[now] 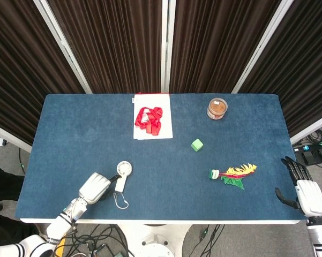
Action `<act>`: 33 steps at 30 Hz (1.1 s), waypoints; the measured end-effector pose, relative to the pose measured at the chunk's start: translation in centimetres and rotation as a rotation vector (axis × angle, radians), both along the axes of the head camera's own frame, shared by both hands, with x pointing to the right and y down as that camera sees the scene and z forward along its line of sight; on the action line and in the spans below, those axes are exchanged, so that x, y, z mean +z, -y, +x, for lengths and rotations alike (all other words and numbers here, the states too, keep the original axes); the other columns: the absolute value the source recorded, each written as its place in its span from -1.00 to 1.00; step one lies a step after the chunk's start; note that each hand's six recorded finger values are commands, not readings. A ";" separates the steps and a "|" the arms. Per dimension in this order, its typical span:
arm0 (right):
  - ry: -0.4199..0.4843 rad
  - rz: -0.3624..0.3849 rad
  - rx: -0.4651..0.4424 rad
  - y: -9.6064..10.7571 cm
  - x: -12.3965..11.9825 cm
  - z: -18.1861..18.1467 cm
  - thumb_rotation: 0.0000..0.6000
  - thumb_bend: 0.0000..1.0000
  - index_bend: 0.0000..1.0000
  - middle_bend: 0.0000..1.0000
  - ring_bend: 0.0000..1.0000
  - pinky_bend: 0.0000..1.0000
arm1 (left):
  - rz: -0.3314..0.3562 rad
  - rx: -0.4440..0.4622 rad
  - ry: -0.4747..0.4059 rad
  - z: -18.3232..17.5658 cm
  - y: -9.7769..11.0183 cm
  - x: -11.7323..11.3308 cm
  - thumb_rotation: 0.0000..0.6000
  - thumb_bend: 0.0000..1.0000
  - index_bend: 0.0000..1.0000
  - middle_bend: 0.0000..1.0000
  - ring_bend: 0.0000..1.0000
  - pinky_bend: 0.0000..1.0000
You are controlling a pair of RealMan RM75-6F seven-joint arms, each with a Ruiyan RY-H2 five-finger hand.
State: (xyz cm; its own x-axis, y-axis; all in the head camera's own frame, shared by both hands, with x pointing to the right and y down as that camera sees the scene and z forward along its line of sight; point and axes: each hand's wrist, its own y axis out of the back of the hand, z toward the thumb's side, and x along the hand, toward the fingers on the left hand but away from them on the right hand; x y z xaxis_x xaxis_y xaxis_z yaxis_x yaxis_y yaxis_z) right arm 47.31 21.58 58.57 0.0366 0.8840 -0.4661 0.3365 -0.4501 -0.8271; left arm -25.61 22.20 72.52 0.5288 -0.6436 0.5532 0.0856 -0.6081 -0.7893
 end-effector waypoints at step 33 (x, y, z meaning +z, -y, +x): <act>-0.002 -0.007 0.014 -0.1 0.2 0.5 1.00 -0.38 -1.00 -1.00 -1.00 -1.00 | -0.021 0.016 0.059 -0.1 -0.3 1.2 1.00 -0.16 -0.50 0.71 0.55 0.44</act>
State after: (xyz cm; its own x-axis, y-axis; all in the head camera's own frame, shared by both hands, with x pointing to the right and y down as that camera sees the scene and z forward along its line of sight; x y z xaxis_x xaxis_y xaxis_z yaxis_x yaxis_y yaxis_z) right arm 47.79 21.67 58.73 0.0234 0.8811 -0.4724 0.3410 -0.4512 -0.8247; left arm -25.70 22.46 73.72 0.5052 -0.6233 0.5969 0.1418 -0.6222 -0.7699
